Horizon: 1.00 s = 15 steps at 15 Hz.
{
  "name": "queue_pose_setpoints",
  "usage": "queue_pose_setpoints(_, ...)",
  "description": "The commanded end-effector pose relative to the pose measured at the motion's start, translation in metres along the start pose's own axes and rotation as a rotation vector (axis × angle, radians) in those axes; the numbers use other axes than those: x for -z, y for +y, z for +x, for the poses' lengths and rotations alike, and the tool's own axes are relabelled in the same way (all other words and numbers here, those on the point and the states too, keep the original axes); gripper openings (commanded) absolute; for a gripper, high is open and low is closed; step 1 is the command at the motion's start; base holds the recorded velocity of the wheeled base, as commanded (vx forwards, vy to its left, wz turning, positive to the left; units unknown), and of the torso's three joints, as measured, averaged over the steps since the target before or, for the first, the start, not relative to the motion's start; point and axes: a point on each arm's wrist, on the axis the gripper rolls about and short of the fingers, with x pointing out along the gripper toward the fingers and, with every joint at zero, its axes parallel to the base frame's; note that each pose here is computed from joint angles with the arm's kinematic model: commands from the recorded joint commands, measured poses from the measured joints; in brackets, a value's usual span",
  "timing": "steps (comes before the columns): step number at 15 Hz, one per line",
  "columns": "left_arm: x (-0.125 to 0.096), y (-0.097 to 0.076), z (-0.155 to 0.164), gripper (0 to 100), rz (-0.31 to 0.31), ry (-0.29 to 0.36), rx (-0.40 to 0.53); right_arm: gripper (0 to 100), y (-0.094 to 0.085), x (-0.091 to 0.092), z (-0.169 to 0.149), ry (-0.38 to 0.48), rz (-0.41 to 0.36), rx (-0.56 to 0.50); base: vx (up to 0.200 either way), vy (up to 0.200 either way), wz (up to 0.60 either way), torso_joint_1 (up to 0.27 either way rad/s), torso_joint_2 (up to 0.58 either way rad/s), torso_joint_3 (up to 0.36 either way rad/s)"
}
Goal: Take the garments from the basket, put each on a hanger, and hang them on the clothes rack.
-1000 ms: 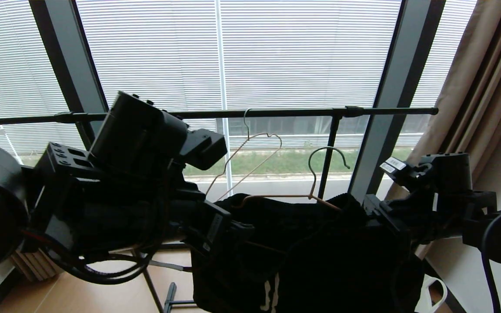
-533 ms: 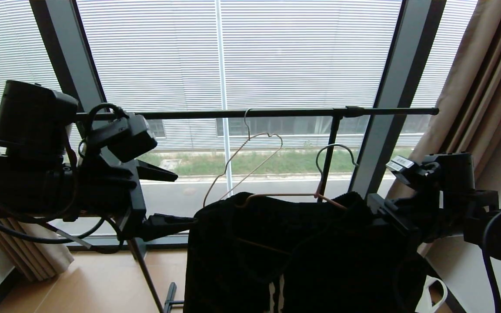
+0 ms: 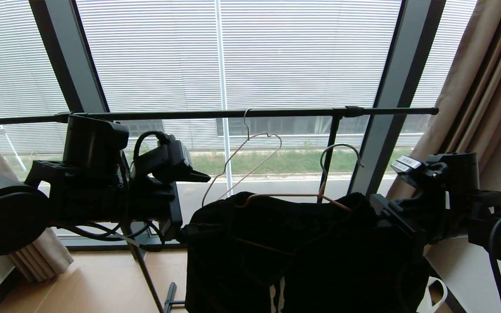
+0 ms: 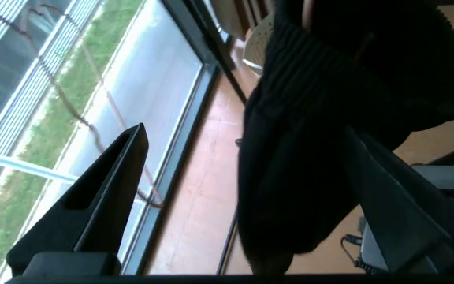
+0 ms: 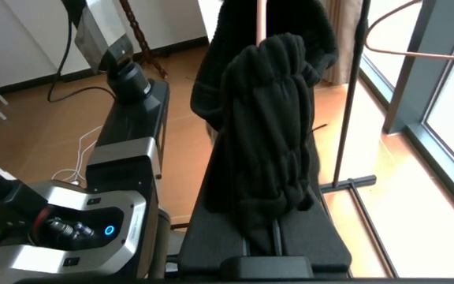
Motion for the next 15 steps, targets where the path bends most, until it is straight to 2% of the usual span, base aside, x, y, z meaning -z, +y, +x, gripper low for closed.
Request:
queue_pose_setpoints(1, 0.007, -0.002, 0.012, 100, -0.016, 0.019, 0.032, 0, 0.001, -0.001, 0.000, -0.001, -0.002, 0.001, 0.000, 0.000, 0.00, 0.000, 0.00, 0.000)
queue_pose_setpoints(5, -0.001, -0.005, 0.020, 100, -0.017, 0.007, 0.052, 0, 0.007, 0.000, 0.004, 0.006, -0.002, -0.017, 0.000, 0.000, 0.00, 0.000, 0.00, 0.000)
queue_pose_setpoints(11, -0.018, -0.003, 0.031, 100, -0.095, -0.002, 0.026, 0, 0.016, -0.001, 0.009, 0.012, -0.017, -0.042, 0.000, 0.000, 0.00, 0.000, 0.00, 0.000)
queue_pose_setpoints(15, -0.027, -0.011, 0.037, 100, -0.077, -0.019, 0.055, 0, 0.016, 0.000, 0.012, 0.016, -0.013, -0.051, 0.000, 0.000, 0.00, 0.000, 0.00, 0.000)
